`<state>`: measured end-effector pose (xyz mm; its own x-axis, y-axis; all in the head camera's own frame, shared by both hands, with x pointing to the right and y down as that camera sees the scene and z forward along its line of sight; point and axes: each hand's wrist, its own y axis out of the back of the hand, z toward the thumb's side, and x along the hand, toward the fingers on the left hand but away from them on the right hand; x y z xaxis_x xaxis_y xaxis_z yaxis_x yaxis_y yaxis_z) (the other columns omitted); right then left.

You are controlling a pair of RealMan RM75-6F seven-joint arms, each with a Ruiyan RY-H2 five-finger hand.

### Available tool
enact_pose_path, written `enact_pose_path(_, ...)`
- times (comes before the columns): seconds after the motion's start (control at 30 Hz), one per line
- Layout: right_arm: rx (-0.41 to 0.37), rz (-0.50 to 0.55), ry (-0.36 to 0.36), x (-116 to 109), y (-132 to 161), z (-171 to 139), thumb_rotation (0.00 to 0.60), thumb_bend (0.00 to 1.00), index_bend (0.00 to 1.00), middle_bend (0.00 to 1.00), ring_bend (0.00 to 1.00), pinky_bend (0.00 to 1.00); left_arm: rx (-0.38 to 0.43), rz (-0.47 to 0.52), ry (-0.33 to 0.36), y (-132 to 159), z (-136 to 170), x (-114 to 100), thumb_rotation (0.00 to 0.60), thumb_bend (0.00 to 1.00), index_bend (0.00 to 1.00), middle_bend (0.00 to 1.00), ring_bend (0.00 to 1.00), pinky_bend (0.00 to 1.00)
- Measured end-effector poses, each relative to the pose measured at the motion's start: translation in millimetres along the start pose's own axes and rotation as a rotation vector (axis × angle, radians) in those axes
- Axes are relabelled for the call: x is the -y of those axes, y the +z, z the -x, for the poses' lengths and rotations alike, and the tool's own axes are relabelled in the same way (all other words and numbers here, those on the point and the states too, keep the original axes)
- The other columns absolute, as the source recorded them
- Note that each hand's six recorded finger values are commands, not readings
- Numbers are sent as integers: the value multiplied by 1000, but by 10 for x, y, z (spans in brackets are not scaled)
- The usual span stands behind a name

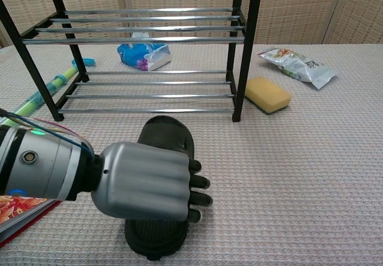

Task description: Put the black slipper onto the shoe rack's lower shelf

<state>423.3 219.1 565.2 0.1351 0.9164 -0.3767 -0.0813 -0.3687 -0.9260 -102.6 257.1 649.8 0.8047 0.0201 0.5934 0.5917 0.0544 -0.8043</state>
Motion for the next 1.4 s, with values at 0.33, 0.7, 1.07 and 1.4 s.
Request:
enact_pose_path(0.33,7,0,-5,-7,-12,-19,600,536,154,255,135,351,15,28,53,36,-20,-57,600,163,657,564,505,272)
enact_pose_path(0.7,4,3,-8,-5,9,-13,600,536,154,255,135,336,-1,17,119,-13,160,-88,600,170,732,660,614,498)
enact_pose_path(1.07,-7,-1,-22,-33,69,13,600,536,154,255,135,317,-66,4,151,-55,460,-146,600,205,772,715,667,569)
enact_pose_path(1.4,-9,-6,-34,-67,105,16,600,535,154,256,135,305,-146,-20,194,-119,707,-265,600,221,829,784,722,648)
